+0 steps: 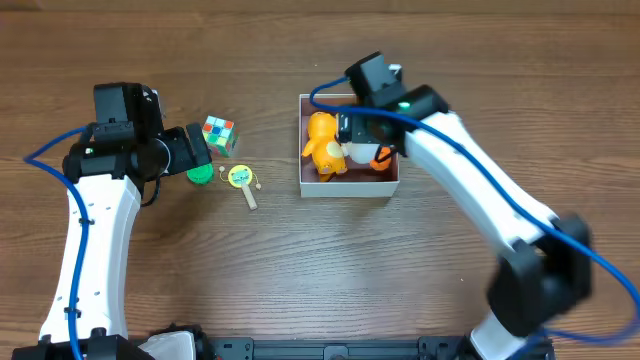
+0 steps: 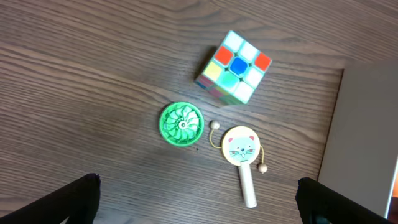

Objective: Pack container
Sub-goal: 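Place the white duck plush into the box beside the dinosaur, then grasp the Rubik's cube with the left gripper and lift it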

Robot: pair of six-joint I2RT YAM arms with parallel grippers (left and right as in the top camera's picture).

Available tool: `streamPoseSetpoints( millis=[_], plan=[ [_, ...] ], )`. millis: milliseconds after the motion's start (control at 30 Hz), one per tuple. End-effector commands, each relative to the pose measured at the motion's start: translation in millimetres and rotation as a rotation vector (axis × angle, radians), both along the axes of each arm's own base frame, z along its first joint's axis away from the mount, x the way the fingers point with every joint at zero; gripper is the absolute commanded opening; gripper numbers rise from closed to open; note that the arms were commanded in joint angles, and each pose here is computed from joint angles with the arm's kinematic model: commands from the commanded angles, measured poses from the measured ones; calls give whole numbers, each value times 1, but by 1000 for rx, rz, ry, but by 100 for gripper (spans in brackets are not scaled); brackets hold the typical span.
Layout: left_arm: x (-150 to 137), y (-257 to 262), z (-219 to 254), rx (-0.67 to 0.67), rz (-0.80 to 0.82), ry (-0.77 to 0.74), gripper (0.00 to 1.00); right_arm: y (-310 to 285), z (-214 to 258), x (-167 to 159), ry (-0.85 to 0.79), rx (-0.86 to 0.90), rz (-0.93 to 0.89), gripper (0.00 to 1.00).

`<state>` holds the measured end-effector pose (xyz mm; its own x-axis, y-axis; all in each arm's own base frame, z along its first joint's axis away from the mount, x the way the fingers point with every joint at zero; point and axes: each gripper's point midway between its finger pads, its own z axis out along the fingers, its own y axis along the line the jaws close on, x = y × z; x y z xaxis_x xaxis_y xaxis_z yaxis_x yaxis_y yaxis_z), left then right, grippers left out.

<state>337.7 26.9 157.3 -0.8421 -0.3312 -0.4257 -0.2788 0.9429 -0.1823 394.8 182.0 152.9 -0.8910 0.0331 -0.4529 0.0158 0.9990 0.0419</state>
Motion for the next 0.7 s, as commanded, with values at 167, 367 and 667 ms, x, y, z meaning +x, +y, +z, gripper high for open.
streamPoseSetpoints(
  millis=[167, 367, 667],
  plan=[
    [6, 3, 6, 19, -18, -19, 100, -97, 141, -47, -220, 124, -175, 100],
    [8, -13, 9, -107, 18, -30, 100, -139, 139, -79, -111, 238, -320, 100],
    [71, -5, 19, -8, -143, -32, 100, -141, 134, -86, -73, 241, -330, 100]
  ],
)
